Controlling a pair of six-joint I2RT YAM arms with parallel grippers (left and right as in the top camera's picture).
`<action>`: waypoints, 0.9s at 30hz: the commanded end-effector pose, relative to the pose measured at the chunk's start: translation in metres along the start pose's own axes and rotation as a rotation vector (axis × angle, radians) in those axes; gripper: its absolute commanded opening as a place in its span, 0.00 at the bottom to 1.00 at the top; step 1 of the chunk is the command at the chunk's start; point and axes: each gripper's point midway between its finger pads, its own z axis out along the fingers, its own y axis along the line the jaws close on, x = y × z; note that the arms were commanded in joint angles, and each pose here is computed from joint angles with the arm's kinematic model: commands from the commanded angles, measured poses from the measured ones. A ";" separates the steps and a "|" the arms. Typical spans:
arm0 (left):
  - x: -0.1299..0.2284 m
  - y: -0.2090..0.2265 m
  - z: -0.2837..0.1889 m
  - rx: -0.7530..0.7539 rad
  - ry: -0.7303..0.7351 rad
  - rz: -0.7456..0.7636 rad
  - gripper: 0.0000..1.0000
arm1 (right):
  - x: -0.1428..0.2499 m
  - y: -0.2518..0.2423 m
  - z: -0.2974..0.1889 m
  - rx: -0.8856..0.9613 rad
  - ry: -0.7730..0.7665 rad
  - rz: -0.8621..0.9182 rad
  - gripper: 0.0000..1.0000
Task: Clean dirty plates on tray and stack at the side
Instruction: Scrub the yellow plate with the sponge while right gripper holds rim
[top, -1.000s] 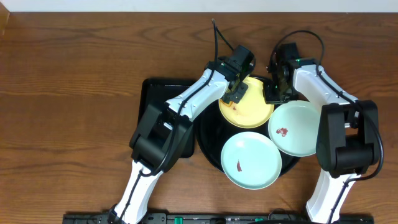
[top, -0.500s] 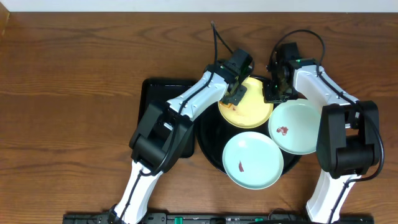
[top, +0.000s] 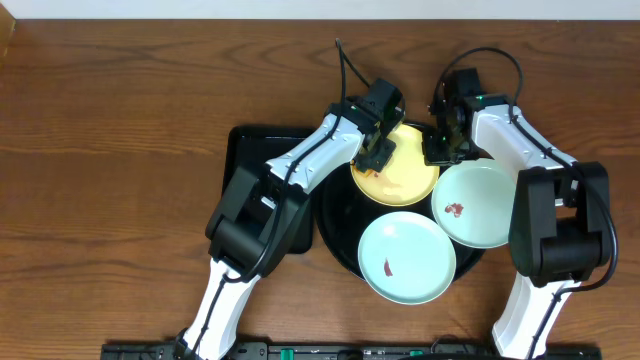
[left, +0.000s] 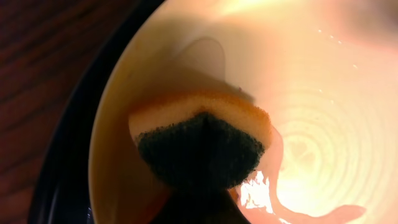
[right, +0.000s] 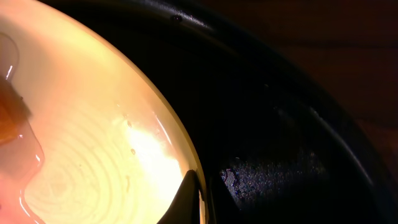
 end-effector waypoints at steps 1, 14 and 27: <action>0.033 -0.008 0.016 0.039 0.108 -0.050 0.08 | 0.010 0.000 0.007 0.023 0.030 -0.004 0.01; 0.043 -0.032 0.020 0.113 0.139 -0.088 0.08 | 0.010 0.000 0.007 0.023 0.030 -0.004 0.01; 0.043 -0.043 0.024 0.111 0.139 -0.268 0.08 | 0.011 0.000 0.007 0.023 0.033 -0.004 0.01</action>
